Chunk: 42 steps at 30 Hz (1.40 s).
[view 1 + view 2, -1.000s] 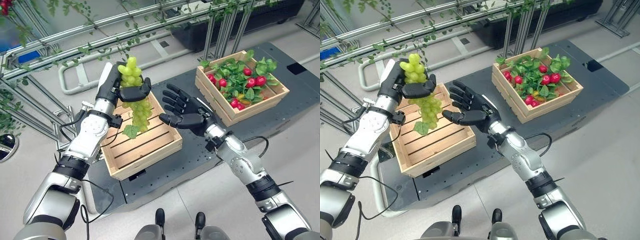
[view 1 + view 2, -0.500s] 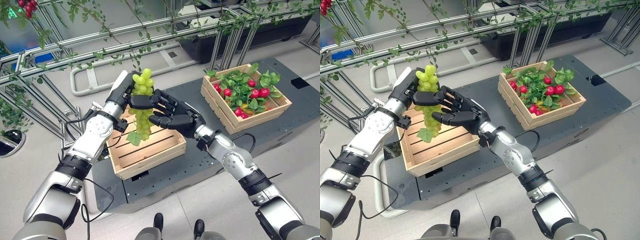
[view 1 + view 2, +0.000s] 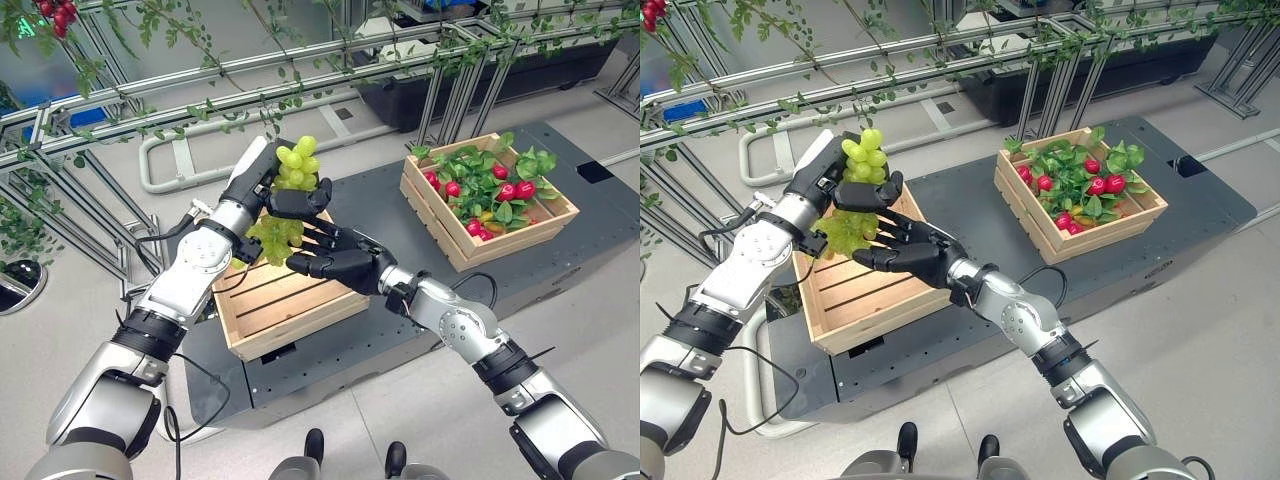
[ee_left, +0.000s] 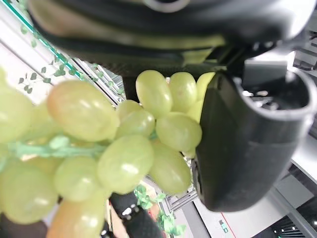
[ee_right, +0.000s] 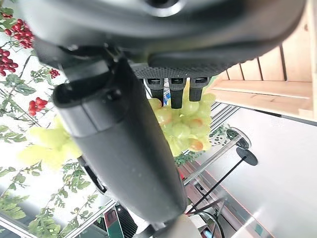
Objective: Pick up the fruits from the basket on one side to the basket on the other side
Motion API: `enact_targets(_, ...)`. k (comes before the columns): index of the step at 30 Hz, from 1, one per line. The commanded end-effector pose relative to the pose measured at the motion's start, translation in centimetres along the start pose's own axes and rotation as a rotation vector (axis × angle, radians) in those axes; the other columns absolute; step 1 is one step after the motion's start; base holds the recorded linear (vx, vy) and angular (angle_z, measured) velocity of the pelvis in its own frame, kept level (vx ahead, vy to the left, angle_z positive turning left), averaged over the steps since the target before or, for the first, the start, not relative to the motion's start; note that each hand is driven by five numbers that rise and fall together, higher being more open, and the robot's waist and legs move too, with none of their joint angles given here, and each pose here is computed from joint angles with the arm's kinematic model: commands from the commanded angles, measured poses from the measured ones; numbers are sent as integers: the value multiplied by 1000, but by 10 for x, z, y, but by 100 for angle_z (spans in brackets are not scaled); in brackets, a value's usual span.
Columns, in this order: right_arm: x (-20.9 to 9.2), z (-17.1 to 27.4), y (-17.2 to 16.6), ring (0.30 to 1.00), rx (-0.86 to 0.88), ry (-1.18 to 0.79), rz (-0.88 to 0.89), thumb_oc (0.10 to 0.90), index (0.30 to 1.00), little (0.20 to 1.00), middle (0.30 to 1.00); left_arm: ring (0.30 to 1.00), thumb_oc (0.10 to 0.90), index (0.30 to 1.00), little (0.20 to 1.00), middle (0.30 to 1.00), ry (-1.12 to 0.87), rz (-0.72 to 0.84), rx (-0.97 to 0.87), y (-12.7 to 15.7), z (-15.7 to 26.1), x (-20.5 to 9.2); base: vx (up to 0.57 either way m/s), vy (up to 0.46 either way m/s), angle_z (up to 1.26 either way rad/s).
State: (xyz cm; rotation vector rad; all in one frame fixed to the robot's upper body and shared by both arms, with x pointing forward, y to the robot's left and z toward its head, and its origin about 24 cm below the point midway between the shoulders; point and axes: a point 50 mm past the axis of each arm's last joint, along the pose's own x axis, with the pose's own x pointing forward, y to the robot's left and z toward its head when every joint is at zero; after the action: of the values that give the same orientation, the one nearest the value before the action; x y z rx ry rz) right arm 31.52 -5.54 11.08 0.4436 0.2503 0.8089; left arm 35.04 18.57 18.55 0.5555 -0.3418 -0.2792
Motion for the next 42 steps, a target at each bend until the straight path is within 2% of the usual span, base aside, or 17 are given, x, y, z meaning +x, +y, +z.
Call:
enact_targets(1,10,-11,26,900,95,-47,138,800,900,900,900,300,400,300,300,300,-265,16,-115,6,54,21,0,0,0)
enact_targets(7,15,-1,21,900,97,-177,48,800,900,900,900,300,400,300,300,300,-252,-52,-225,-16,49,19,0,0,0)
enact_targets(9,16,14,21,900,67,-294,1,800,900,900,900,300,400,300,300,300,-230,-76,-242,-24,45,19,0,0,0)
enact_targets(16,7,50,19,900,-76,-509,-136,800,900,900,900,300,400,300,300,300,-144,-71,-236,-27,23,13,0,0,0)
enact_targets(22,-2,57,13,900,-123,-554,-190,800,900,900,900,300,400,300,300,300,-115,-50,-248,-21,13,8,0,0,0)
enact_targets(33,7,36,13,900,-23,-432,-79,800,900,900,900,300,400,300,300,300,-181,-70,-313,-27,23,11,0,0,0)
enact_targets(34,8,33,13,300,31,-418,-56,400,300,300,300,300,400,300,300,300,-201,-71,-324,-28,28,12,0,0,0)
enact_targets(42,12,27,11,300,111,-397,-46,400,300,300,300,300,400,300,300,300,-269,-81,-365,-31,46,17,0,0,0)
